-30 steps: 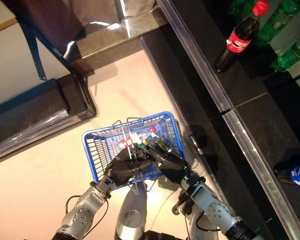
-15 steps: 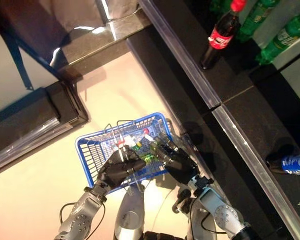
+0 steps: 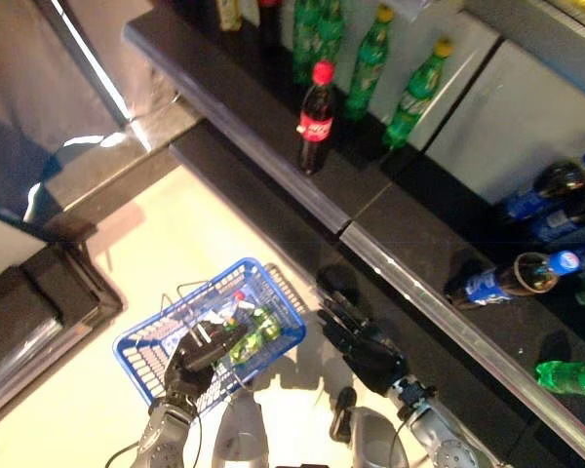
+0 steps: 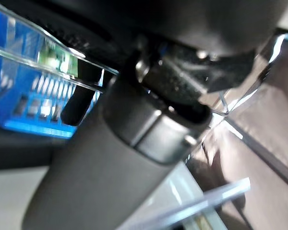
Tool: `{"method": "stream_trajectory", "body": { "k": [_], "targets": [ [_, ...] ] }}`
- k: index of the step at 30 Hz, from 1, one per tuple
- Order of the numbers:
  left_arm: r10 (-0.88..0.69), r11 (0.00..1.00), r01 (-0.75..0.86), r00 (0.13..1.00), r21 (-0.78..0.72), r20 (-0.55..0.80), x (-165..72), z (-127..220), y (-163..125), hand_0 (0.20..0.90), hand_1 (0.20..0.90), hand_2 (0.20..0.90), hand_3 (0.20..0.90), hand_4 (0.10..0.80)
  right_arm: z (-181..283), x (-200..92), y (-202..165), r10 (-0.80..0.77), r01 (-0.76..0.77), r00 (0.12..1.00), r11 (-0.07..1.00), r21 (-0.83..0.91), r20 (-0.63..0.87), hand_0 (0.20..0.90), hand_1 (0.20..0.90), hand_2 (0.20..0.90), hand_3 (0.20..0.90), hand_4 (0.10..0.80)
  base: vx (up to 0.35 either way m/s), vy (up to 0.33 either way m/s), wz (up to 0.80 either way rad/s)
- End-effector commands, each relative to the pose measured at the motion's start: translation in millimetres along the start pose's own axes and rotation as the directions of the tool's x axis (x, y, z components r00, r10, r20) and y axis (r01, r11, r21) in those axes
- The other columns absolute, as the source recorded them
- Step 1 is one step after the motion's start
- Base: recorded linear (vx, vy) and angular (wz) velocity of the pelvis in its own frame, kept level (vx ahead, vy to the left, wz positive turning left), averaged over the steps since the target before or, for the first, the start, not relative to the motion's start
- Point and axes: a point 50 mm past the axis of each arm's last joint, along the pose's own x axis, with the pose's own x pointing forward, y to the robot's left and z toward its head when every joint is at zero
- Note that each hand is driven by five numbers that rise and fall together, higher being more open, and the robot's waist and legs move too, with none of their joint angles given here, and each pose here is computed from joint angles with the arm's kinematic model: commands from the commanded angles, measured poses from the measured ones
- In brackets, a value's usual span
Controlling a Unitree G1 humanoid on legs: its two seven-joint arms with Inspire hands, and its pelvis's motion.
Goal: Pick up the drink and place into the basket.
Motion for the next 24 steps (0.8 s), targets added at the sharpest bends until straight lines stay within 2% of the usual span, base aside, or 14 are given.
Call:
{"method": "stream_trajectory", "body": {
  "k": [1,5,6,8,10,13,14,15,21,24],
  "targets": [
    [-0.096,0.994,0.085,0.980,0.072,0.172,-7,15,-13,0.300,0.300,0.300,0.200,0.100,-5,-12,-12,-0.082,0.084,0.996,0.991,-0.102,0.022,0.900,0.900,0.900,0.900,0.800,0.057,-0.028,-0.20],
    [0.045,0.999,-0.047,0.995,0.018,0.094,-6,-7,7,0.300,0.300,0.300,0.200,0.100,-25,-19,-35,-0.254,0.242,0.966,0.955,-0.172,-0.052,0.900,0.900,0.900,0.900,0.800,0.057,-0.035,-0.21],
    [0.095,0.995,-0.096,0.994,0.002,0.055,-7,-17,14,0.300,0.300,0.300,0.200,0.100,-35,-24,-47,-0.350,0.324,0.932,0.920,-0.218,-0.092,0.900,0.900,0.900,0.900,0.800,0.055,-0.038,-0.03],
    [0.130,0.991,-0.130,0.991,-0.031,0.023,-7,-24,20,0.300,0.300,0.300,0.200,0.100,-43,-27,-57,-0.426,0.388,0.895,0.890,-0.238,-0.131,0.900,0.900,0.900,0.900,0.800,0.039,-0.028,-0.01],
    [0.189,0.980,-0.190,0.982,-0.063,-0.022,-8,-34,29,0.300,0.300,0.300,0.200,0.100,-61,-43,-76,-0.561,0.492,0.803,0.814,-0.308,-0.202,0.900,0.900,0.900,0.900,0.800,0.030,-0.009,0.02],
    [0.215,0.973,-0.217,0.976,-0.075,-0.038,-10,-38,32,0.300,0.300,0.300,0.200,0.100,-70,-53,-84,-0.620,0.524,0.746,0.772,-0.360,-0.242,0.900,0.900,0.900,0.900,0.800,0.009,0.001,-0.04],
    [0.240,0.967,-0.244,0.969,-0.071,-0.059,-10,-41,35,0.300,0.300,0.300,0.200,0.100,-75,-65,-91,-0.682,0.542,0.686,0.712,-0.447,-0.254,0.900,0.900,0.900,0.900,0.800,0.009,0.001,-0.13],
    [0.249,0.965,-0.254,0.966,-0.071,-0.067,-9,-41,36,0.300,0.300,0.300,0.200,0.100,-77,-69,-94,-0.701,0.552,0.664,0.693,-0.464,-0.258,0.900,0.900,0.900,0.900,0.800,0.012,0.000,-0.17],
    [0.307,0.946,-0.315,0.946,-0.071,-0.098,-15,-48,46,0.300,0.300,0.300,0.200,0.100,-94,-101,-106,-0.818,0.689,0.479,0.575,-0.442,-0.318,0.900,0.900,0.900,0.900,0.800,0.009,0.008,-0.10],
    [0.320,0.940,-0.329,0.941,-0.085,-0.107,-16,-50,47,0.300,0.300,0.300,0.200,0.100,-97,-105,-106,-0.827,0.701,0.456,0.561,-0.440,-0.329,0.900,0.900,0.900,0.900,0.800,0.000,0.000,0.00]
  ]
}}
